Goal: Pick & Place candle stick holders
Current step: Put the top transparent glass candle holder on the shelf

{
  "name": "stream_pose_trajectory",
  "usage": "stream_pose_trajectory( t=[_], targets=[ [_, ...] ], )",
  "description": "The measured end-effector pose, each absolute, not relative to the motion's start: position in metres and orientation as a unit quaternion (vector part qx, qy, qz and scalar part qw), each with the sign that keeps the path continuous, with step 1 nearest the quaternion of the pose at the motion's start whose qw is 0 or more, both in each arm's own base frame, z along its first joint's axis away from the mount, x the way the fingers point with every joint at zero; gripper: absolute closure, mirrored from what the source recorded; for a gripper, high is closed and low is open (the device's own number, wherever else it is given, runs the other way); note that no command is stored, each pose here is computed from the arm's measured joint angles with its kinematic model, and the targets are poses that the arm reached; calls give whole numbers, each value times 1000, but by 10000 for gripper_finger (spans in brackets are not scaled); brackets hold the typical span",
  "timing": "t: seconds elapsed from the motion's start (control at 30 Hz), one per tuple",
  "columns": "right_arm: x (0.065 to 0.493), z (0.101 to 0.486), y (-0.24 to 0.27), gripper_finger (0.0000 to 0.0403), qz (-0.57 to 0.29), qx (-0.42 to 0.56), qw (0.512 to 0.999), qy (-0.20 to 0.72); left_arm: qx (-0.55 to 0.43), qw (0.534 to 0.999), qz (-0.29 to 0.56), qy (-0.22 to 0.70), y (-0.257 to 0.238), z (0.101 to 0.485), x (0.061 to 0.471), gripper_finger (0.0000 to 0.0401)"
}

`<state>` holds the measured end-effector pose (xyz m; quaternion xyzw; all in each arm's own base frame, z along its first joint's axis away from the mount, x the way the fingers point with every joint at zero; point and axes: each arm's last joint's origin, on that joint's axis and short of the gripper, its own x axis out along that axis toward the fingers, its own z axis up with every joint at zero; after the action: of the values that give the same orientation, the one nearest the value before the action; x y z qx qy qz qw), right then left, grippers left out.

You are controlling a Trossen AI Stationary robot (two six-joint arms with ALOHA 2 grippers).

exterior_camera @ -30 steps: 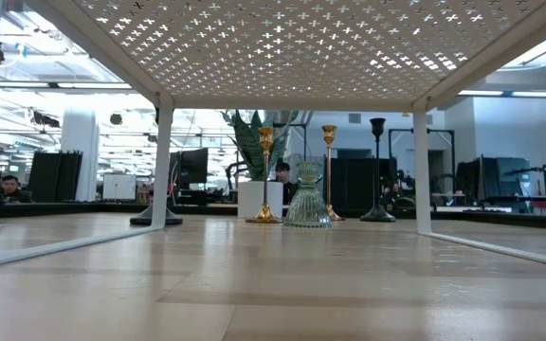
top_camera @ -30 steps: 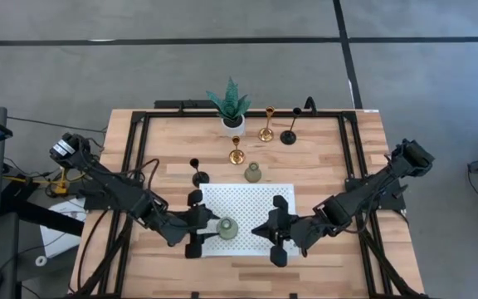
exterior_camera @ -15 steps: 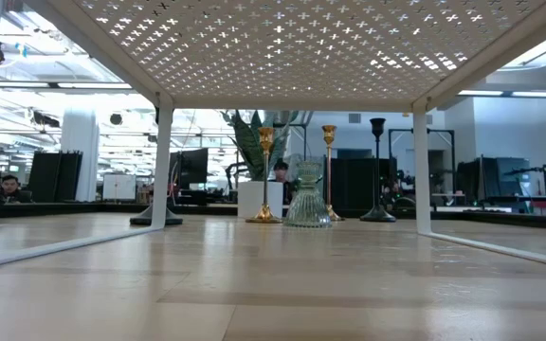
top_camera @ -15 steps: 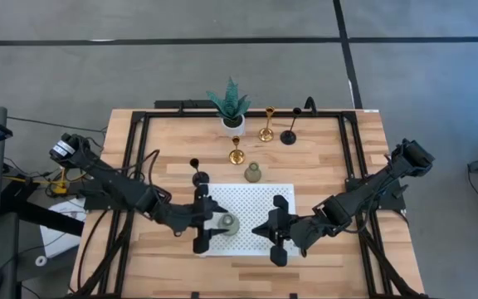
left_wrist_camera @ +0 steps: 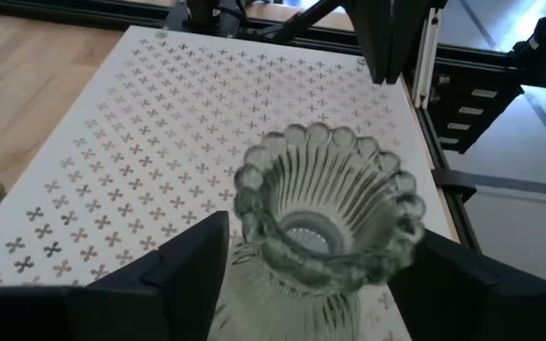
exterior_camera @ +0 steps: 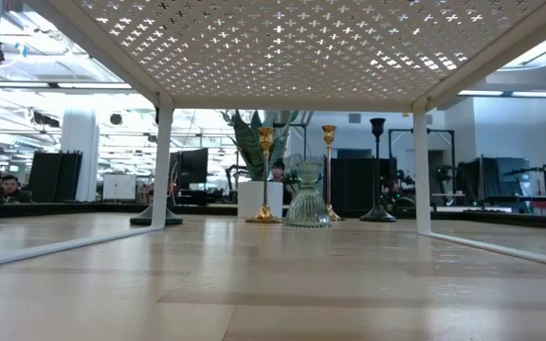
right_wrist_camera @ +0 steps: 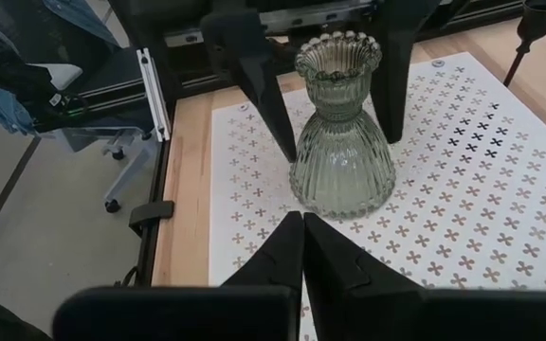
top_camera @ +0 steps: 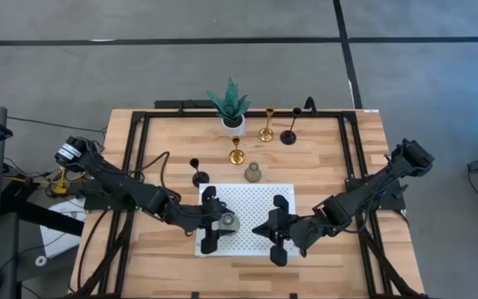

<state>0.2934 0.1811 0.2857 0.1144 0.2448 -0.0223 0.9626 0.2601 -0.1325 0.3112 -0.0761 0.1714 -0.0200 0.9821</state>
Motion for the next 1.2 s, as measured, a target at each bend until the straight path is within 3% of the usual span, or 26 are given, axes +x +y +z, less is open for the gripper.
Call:
stream_pose_trajectory(
  t=[0.33,0.43,0.7,0.93,1.2],
  targets=[
    [293,286,181,403,-23,114,963,245,-90,982,-23,163,-134,314,258,256],
    [293,286,181,403,-23,114,963,245,-92,982,-34,164,-138,315,256,275],
    [293,286,181,403,-23,114,963,244,-102,979,-53,170,-148,315,250,250],
    [293,286,181,403,-22,115,963,245,-98,978,-55,174,-153,314,246,274],
    [293,286,182,403,-21,119,962,243,-90,975,-32,198,-158,308,238,260]
  ],
)
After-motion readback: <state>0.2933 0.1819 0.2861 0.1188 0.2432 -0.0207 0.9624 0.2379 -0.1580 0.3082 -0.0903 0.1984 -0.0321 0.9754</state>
